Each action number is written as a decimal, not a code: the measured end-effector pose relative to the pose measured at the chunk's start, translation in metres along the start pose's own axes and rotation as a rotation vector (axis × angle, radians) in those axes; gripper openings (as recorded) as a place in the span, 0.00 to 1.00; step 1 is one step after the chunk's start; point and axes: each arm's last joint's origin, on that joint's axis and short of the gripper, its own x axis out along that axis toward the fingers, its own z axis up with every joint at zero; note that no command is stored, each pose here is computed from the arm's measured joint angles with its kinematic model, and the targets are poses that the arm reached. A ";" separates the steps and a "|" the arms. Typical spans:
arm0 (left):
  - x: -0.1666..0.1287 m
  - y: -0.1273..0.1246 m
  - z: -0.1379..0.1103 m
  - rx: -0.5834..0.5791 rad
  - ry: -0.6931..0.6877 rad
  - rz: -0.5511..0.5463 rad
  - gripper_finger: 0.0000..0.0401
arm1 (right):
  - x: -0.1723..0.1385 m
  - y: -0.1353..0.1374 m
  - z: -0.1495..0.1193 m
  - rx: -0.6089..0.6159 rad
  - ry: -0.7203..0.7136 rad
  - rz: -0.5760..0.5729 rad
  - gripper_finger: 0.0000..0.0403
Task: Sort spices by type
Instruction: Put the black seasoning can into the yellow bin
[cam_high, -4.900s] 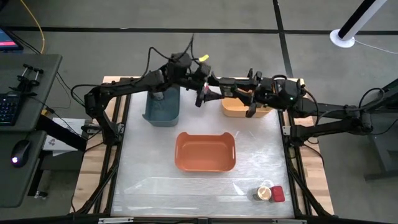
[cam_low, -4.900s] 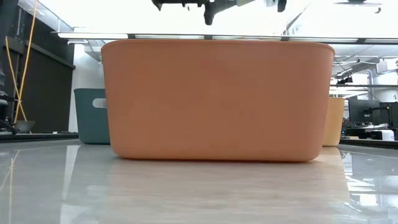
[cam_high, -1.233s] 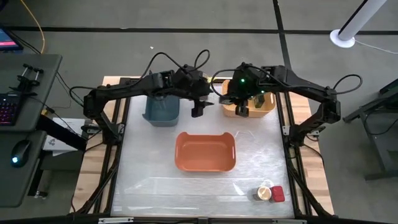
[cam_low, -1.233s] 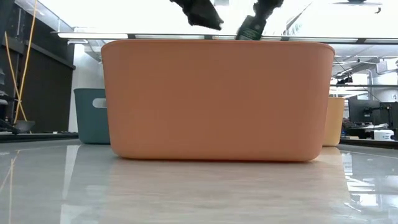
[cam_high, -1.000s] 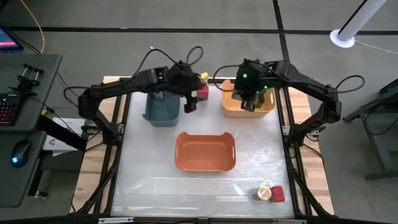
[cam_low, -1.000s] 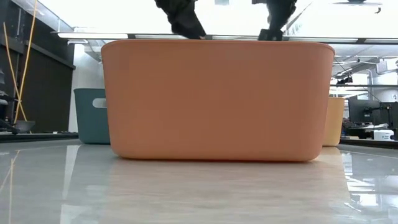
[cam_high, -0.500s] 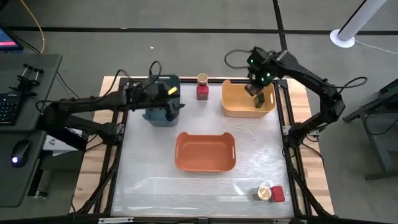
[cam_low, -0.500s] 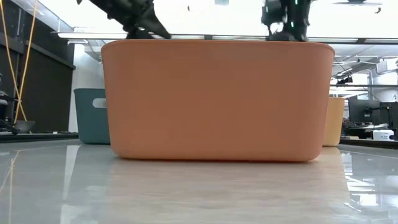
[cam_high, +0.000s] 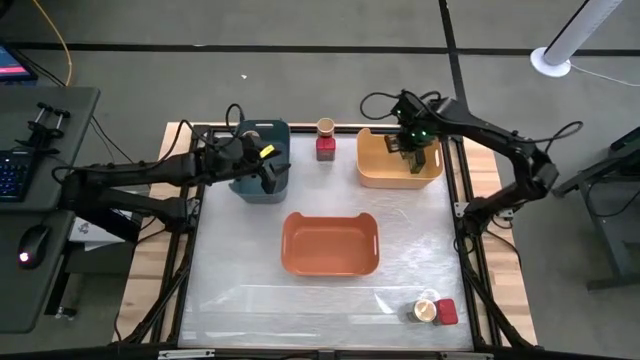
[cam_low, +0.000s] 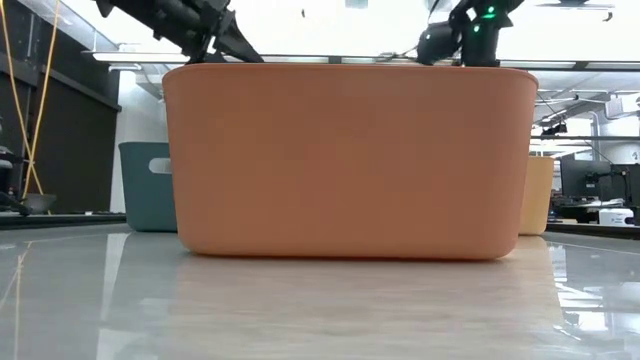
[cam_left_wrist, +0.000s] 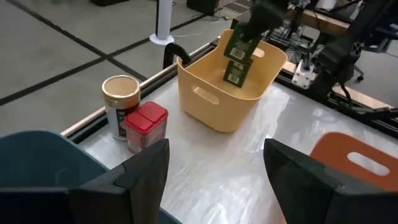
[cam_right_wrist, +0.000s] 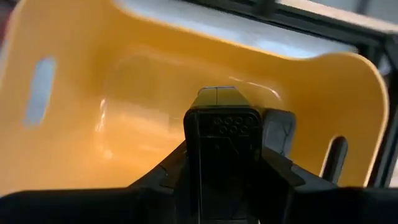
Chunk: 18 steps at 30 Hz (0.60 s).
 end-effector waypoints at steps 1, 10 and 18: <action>0.000 0.000 0.000 0.004 -0.005 -0.001 0.61 | 0.004 0.002 0.001 0.032 0.004 -0.008 0.29; 0.000 0.000 0.000 0.016 -0.001 -0.001 0.61 | 0.047 0.016 0.007 0.102 0.118 -0.106 0.29; 0.000 0.000 0.000 -0.036 0.000 -0.001 0.61 | 0.074 0.021 0.011 0.110 0.185 -0.158 0.29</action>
